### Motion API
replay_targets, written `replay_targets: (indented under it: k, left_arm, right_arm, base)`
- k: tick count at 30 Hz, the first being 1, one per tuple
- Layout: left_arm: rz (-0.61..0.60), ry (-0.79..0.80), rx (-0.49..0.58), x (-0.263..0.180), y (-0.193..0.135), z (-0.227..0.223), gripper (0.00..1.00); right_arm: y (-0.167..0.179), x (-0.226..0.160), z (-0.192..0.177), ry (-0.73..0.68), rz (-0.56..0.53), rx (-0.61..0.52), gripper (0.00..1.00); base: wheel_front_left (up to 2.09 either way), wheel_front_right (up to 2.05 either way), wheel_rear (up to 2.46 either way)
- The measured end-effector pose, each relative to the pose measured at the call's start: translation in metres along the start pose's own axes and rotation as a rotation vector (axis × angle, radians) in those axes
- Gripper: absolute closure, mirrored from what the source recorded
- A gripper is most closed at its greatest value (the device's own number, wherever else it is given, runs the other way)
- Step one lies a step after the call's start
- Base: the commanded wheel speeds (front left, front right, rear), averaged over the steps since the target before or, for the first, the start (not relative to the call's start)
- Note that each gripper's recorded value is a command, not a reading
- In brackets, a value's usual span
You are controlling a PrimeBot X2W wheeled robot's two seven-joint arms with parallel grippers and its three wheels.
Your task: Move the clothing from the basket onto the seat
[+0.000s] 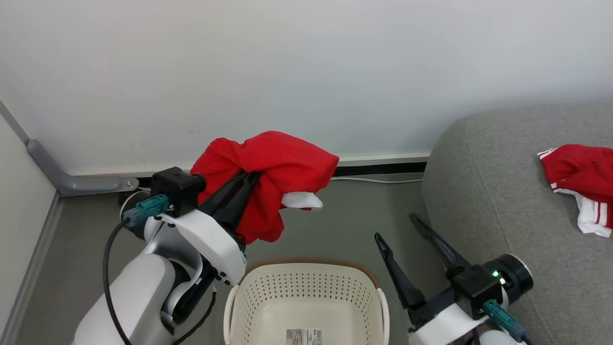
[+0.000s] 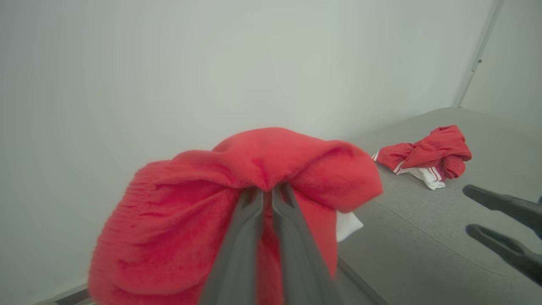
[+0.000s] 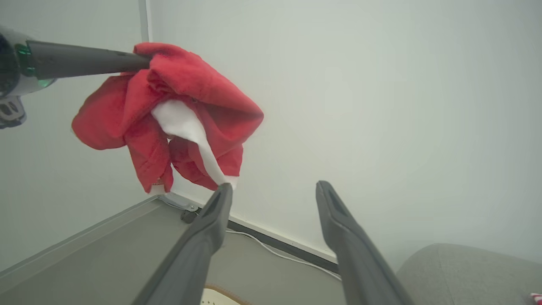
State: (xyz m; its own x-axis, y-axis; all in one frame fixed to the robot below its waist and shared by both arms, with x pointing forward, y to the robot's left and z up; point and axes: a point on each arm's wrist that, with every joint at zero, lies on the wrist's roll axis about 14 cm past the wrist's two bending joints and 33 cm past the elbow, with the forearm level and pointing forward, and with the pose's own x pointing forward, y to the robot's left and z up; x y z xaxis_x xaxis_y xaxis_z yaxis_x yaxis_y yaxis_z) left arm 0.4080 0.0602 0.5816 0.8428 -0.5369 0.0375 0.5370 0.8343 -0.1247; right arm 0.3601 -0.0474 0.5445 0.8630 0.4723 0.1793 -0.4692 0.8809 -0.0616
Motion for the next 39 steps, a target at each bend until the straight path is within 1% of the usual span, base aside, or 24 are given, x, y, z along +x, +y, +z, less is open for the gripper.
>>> replay_targets:
  k: [4,10,16,24,29,34,35,37,39]
  left_arm:
    - [-0.011,0.001,-0.016,0.0,-0.007,0.0,1.0]
    - [-0.012,-0.006,-0.015,0.0,-0.009,0.005,1.0]
    - [0.002,0.013,-0.022,-0.004,-0.006,-0.001,1.0]
    - [-0.015,0.027,-0.03,0.003,-0.011,-0.006,1.0]
    - [-0.035,0.044,-0.034,0.011,-0.013,-0.011,1.0]
    - [-0.04,0.054,-0.038,0.012,-0.014,-0.015,1.0]
    - [-0.042,0.052,-0.035,0.013,-0.015,-0.014,1.0]
    - [-0.045,0.045,-0.031,0.014,-0.016,-0.012,1.0]
    - [-0.049,0.042,-0.031,0.014,-0.017,-0.012,1.0]
  right_arm:
    - [0.013,0.017,0.009,-0.025,0.086,-0.059,0.0]
    - [0.04,0.037,0.006,-0.024,0.22,-0.133,0.0]
    - [0.06,0.054,0.005,-0.028,0.312,-0.2,0.0]
    - [0.066,0.071,-0.009,-0.001,0.369,-0.3,0.0]
    - [0.073,0.086,-0.016,0.013,0.392,-0.299,0.0]
    - [0.067,0.095,-0.019,0.025,0.371,-0.287,0.0]
    - [0.066,0.096,-0.02,0.027,0.367,-0.288,0.04]
    - [0.066,0.097,-0.022,0.036,0.368,-0.287,0.34]
    - [0.068,0.098,-0.024,0.044,0.37,-0.285,0.57]
  base:
    - [0.0,0.0,0.0]
    - [0.0,0.0,0.0]
    - [0.0,0.0,0.0]
    - [0.0,0.0,0.0]
    - [0.0,0.0,0.0]
    - [0.0,0.0,0.0]
    - [0.0,0.0,0.0]
    - [0.0,0.0,0.0]
    - [0.0,0.0,0.0]
